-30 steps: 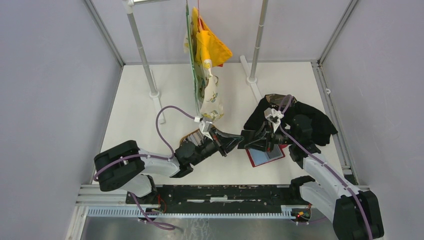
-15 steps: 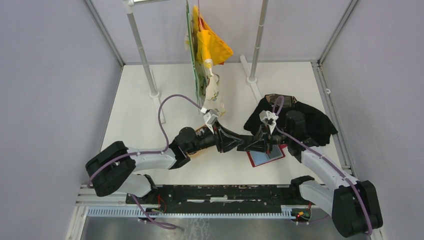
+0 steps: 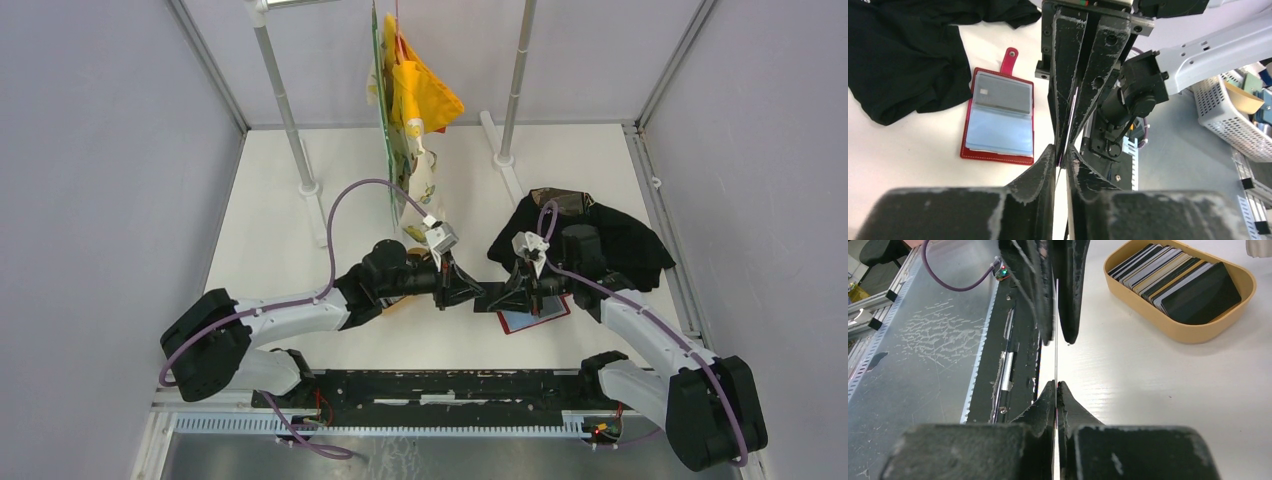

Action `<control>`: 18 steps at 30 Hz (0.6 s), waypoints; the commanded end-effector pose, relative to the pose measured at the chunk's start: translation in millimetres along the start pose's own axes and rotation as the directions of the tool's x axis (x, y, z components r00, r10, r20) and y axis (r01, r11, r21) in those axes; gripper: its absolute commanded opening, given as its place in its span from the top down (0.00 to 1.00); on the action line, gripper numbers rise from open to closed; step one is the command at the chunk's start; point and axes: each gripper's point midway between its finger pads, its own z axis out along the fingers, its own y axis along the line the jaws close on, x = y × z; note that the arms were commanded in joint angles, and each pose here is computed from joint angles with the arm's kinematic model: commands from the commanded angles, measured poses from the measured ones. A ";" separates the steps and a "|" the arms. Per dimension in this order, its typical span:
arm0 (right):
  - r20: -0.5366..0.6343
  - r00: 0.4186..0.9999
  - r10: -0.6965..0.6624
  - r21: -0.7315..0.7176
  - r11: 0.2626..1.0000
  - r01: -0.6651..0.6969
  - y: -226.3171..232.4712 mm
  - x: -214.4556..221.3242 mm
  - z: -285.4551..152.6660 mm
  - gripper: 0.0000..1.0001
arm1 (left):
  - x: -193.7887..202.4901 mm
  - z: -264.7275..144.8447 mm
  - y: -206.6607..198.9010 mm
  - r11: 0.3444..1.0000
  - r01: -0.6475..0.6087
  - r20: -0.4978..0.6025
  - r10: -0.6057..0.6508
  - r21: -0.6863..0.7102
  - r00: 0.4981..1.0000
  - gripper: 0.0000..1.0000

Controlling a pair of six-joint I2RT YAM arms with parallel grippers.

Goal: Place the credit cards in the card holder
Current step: Pick up the credit card from the storage box.

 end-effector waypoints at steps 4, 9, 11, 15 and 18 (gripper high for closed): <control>-0.055 0.990 -0.131 0.053 0.990 0.134 -13.4 -8.3 -2.3 0.87 | -17.2 -1.0 -7.6 0.997 -0.067 0.031 0.067 0.022 0.997 0.98; -0.244 0.926 -0.287 0.181 0.925 0.334 -39.2 -12.0 -27.2 0.44 | -21.0 -16.5 3.2 0.997 -0.013 0.126 0.021 -0.070 0.992 0.98; -0.306 0.898 -0.316 0.270 0.876 0.400 -53.2 -18.4 -47.9 0.36 | -19.0 -26.6 8.2 0.994 0.040 0.183 -0.021 -0.104 0.983 0.98; -0.468 0.855 -0.224 0.514 0.717 0.470 -93.9 -11.5 -103.7 0.33 | -12.6 -48.1 16.4 0.975 0.177 0.301 -0.130 -0.136 0.945 0.98; -0.594 0.802 -0.057 0.625 0.596 0.505 -117.6 16.7 -144.7 0.34 | -10.5 -55.1 11.8 0.971 0.218 0.336 -0.173 -0.101 0.926 0.98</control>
